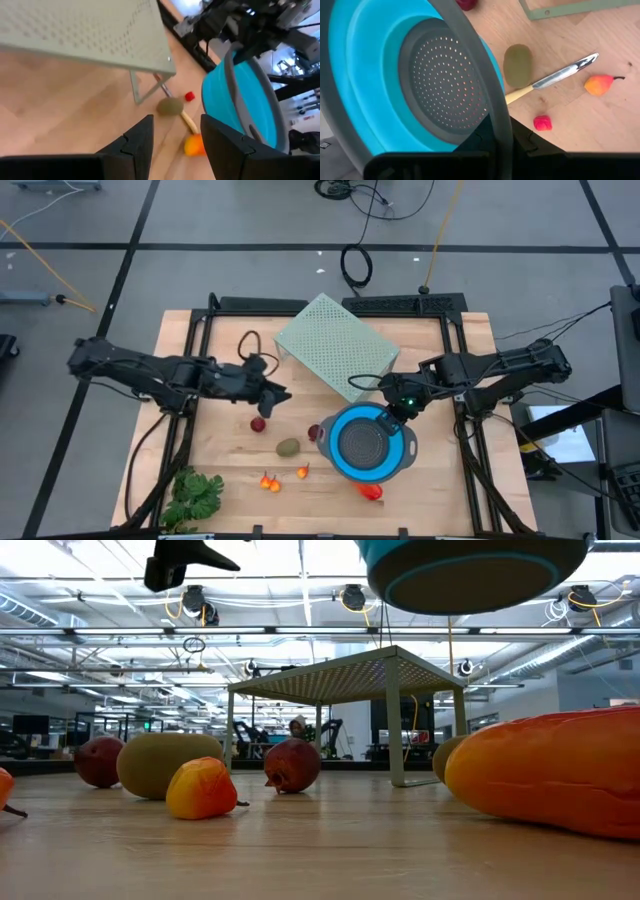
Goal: Pick & Place Fruit
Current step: Put the blue strainer bowl on the shelf
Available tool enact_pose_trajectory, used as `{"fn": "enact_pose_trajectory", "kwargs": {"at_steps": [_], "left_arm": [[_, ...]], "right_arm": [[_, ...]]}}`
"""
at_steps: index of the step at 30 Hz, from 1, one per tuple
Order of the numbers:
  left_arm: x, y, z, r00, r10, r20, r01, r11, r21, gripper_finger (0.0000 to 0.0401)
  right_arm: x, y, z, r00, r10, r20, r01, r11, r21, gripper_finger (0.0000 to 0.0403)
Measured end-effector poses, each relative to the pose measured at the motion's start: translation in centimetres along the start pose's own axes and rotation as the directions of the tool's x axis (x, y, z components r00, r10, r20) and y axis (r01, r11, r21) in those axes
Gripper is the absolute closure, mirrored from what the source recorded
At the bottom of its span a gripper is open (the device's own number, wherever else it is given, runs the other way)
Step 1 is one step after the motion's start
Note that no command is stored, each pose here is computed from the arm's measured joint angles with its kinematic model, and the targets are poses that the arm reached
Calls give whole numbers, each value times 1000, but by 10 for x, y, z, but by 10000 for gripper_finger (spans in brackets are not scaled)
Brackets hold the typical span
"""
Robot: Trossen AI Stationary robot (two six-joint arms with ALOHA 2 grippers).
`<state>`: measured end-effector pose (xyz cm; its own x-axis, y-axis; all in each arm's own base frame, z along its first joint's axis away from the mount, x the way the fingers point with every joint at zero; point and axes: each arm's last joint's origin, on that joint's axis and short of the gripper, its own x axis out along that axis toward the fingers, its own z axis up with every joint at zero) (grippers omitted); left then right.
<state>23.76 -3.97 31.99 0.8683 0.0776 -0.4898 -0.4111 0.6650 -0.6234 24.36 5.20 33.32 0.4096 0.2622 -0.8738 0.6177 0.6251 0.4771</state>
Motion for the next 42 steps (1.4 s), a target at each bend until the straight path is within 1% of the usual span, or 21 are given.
{"fn": "enact_pose_trajectory", "kwargs": {"at_steps": [6,10,16,21,23,28,35,42], "left_arm": [[12,-4,-6,997,11,-81,-19,995,-97,240],[17,-6,-9,991,-10,-132,-15,983,-185,240],[21,-7,-12,980,-43,-193,-19,950,-310,240],[21,-7,-13,976,-60,-209,-28,918,-396,240],[21,-9,-12,976,-76,-202,-16,907,-422,240],[21,-14,-9,974,-135,-179,40,890,-454,240],[21,-14,-10,975,-126,-182,32,893,-448,240],[21,-14,-8,981,-119,-151,48,913,-406,240]], "right_arm": [[0,0,0,1000,-1,1,1,1000,-20,399],[0,0,0,1000,-3,5,3,999,-34,399],[0,-1,1,1000,-16,24,17,998,-54,399],[0,0,1,1000,-15,24,17,998,-67,399],[0,0,1,1000,-16,26,18,998,-67,399],[0,-1,1,999,-20,33,22,997,-69,399],[0,-1,1,999,-26,43,29,997,-68,399],[-1,-1,5,998,-13,55,15,999,-42,399]]}}
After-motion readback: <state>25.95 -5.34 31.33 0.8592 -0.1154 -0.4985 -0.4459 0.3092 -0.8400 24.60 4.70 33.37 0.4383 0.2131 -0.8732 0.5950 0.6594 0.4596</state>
